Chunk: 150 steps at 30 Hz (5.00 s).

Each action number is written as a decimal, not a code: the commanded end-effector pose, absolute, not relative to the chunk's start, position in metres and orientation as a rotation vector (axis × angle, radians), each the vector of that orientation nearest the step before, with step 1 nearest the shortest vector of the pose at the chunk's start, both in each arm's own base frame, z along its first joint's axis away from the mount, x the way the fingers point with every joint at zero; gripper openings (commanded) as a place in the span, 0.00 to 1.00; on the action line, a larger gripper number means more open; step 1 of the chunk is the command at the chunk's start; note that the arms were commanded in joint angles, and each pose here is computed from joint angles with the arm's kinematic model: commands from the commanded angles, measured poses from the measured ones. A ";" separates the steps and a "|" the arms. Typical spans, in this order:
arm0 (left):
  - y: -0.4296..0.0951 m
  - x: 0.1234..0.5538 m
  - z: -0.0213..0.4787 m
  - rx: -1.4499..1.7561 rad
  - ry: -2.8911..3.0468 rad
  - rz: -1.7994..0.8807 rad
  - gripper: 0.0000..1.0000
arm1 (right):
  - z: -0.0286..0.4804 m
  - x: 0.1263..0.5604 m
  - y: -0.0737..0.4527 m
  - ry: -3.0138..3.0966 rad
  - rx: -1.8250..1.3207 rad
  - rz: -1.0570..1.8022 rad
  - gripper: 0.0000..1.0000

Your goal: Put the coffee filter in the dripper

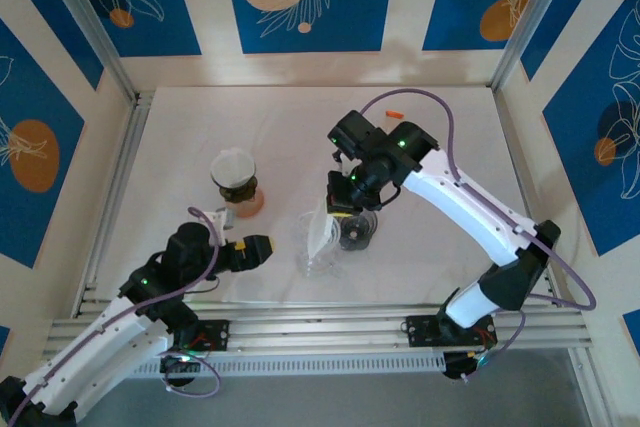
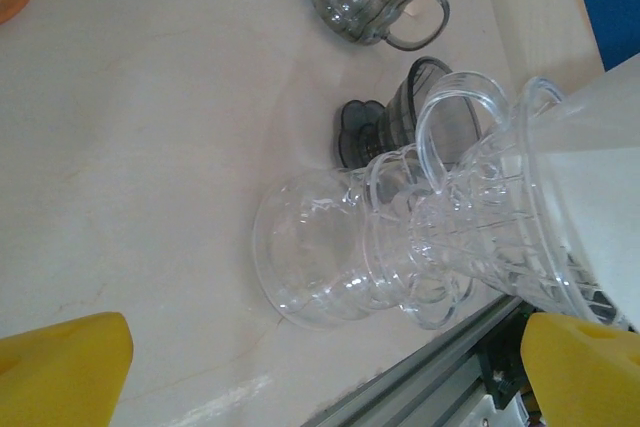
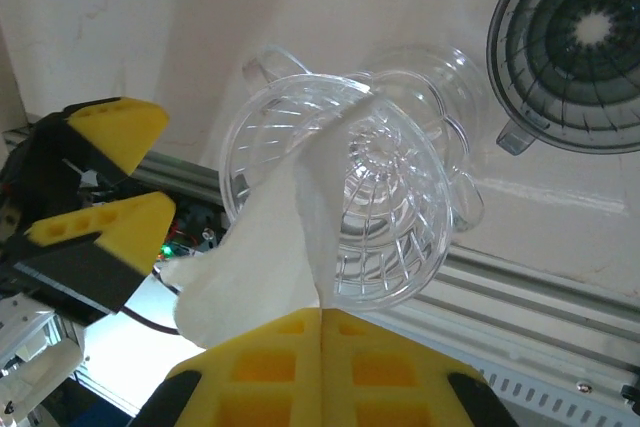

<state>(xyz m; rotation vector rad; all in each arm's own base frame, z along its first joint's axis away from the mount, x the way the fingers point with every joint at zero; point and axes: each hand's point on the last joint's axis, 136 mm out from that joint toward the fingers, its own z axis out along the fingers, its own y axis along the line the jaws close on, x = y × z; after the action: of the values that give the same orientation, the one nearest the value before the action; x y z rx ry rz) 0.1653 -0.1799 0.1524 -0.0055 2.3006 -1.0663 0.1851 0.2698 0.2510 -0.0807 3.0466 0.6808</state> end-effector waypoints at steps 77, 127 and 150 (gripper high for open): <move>-0.252 0.177 0.190 0.270 2.178 -1.380 0.70 | 0.195 0.188 0.278 2.734 -0.650 0.005 0.00; -0.250 0.167 0.176 0.317 2.257 -1.305 0.66 | 0.183 0.210 0.267 2.687 -0.539 0.057 0.18; -0.246 0.168 0.167 0.275 2.279 -1.284 0.65 | 0.197 0.208 0.268 2.653 -0.505 0.114 0.47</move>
<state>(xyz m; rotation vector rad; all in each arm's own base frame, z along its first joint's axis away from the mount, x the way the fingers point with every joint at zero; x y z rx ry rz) 0.1718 -0.2433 0.1685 0.2540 2.2791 -1.2769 0.2120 0.2698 0.1854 -0.5197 2.6738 0.0693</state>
